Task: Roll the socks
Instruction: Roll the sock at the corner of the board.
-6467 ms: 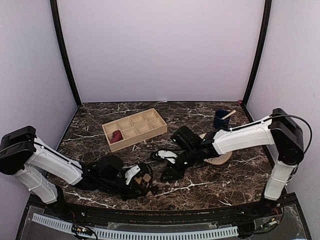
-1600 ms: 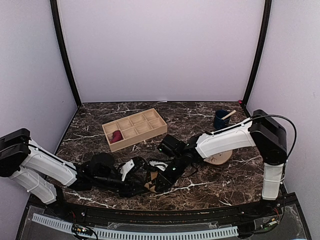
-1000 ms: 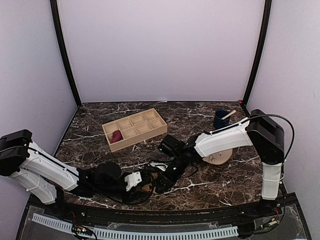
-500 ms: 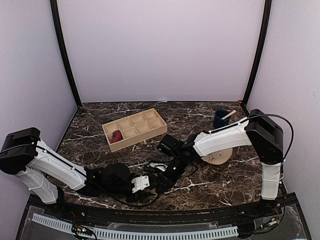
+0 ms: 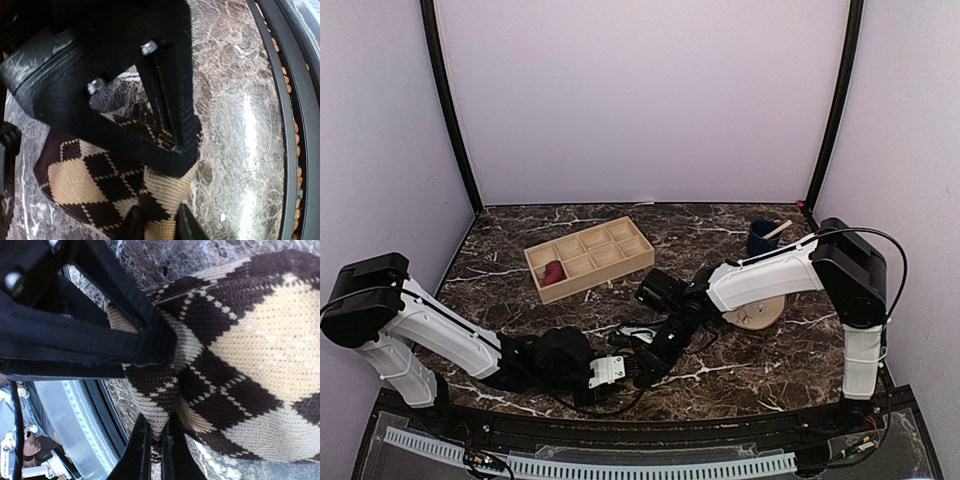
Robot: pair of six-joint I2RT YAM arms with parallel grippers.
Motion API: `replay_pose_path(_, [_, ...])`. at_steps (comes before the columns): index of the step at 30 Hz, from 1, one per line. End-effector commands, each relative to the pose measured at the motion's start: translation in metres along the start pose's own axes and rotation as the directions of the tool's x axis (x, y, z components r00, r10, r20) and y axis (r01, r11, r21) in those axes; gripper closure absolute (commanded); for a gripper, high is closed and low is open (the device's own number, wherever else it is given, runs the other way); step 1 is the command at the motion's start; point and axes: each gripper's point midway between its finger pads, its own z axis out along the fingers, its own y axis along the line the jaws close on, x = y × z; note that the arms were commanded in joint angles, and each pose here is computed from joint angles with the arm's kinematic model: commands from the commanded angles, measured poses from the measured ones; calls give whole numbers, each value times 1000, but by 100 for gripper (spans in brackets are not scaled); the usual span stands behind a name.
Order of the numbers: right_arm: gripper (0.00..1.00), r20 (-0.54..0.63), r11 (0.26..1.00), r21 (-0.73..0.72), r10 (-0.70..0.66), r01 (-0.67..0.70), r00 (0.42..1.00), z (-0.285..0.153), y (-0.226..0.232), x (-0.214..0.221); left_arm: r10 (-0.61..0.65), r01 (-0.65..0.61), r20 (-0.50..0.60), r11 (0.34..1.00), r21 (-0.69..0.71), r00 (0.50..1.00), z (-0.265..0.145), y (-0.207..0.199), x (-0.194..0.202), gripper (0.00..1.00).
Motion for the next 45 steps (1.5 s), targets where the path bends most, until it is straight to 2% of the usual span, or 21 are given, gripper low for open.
replay_pose_path(1, [100,-7,1000,-10,0,0,1000,-1,-2,-3,11,-10,-59,1000,12,998,4,-3,7,81])
replay_pose_path(8, [100,-6,1000,-8,3,-3,1000,-2,-3,-2,0,3,-94,999,32,996,8,-6,12,100])
replay_pose_path(9, [99,-2,1000,-8,3,-3,1000,-2,-3,-3,-1,4,-97,999,31,995,8,-6,12,100])
replay_pose_path(15, [75,41,1000,12,5,-6,999,-8,-5,-5,-23,29,-104,998,56,994,7,-10,13,100])
replay_pose_path(19, [69,79,1000,3,9,-10,997,-14,-3,-6,-50,58,-110,996,71,993,7,-12,15,100])
replay_pose_path(28, [67,142,999,7,36,-37,989,-27,-10,2,-111,121,-100,987,104,989,0,-9,11,100])
replay_pose_path(32, [66,205,999,39,11,-20,979,-37,-10,0,-156,168,-94,977,134,983,-2,-7,8,100])
replay_pose_path(40, [67,351,984,175,-100,40,931,-56,-18,-3,-259,288,-145,929,234,955,-1,-2,8,100])
replay_pose_path(45, [67,364,935,332,-246,122,898,-58,-14,-1,-316,369,-211,881,296,925,2,-2,12,100])
